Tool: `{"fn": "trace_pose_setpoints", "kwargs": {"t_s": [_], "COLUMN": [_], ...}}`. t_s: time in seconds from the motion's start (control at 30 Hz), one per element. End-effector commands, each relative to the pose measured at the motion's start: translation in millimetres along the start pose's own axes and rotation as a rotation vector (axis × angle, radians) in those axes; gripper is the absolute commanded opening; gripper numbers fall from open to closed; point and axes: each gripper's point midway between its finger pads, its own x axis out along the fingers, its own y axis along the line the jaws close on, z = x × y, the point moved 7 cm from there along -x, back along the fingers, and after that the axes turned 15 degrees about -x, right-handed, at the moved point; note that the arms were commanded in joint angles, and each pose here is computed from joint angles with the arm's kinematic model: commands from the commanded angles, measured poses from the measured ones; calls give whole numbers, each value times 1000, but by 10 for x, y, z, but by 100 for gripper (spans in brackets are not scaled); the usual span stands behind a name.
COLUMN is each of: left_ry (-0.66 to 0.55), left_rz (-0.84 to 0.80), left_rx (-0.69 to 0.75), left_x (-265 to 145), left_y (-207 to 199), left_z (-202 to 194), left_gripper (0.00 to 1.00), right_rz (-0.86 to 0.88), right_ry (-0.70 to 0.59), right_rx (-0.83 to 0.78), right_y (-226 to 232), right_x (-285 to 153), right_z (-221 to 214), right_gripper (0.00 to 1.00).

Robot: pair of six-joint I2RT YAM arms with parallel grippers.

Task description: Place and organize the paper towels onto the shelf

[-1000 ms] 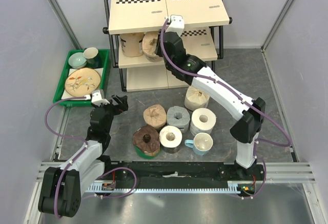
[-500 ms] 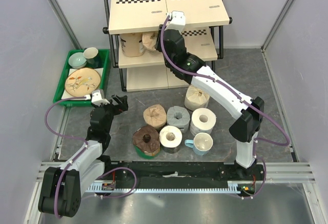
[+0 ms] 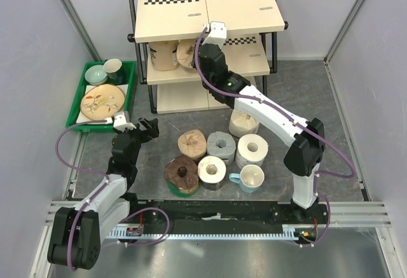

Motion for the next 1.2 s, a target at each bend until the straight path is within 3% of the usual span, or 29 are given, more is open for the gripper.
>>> {"fn": "trace_pose_setpoints", "kwargs": {"t_s": [0.0,0.43,0.57,0.6,0.7,1.17], "left_ry": [-52,-54,-51,-53,-52,-53], "left_rz": [-17,-16,-16,-16,-15,-16], "left_rx": [-27,-28,-27,-27,-27,-27], "left_x": [12,12,11,13,12,13], "left_y": [-53,-54,-49,-52,-50,-52], "left_z": [87,91,82,88,86,88], "left_gripper": [94,94,94,94,94,94], "right_rz": [-18,-34,-34,-34,-30,8], "right_ry": [-107,-114,-111,-111,-112,-114], "right_rx": [68,48,47,48,49,57], "right_y": [-85,-78,-69,-69,-68,-95], "right_x": [-63,-15,-3,-3,-9,-102], "right_z": [259,221,199,199,204,195], "right_gripper": [31,33,47,55,62,68]}}
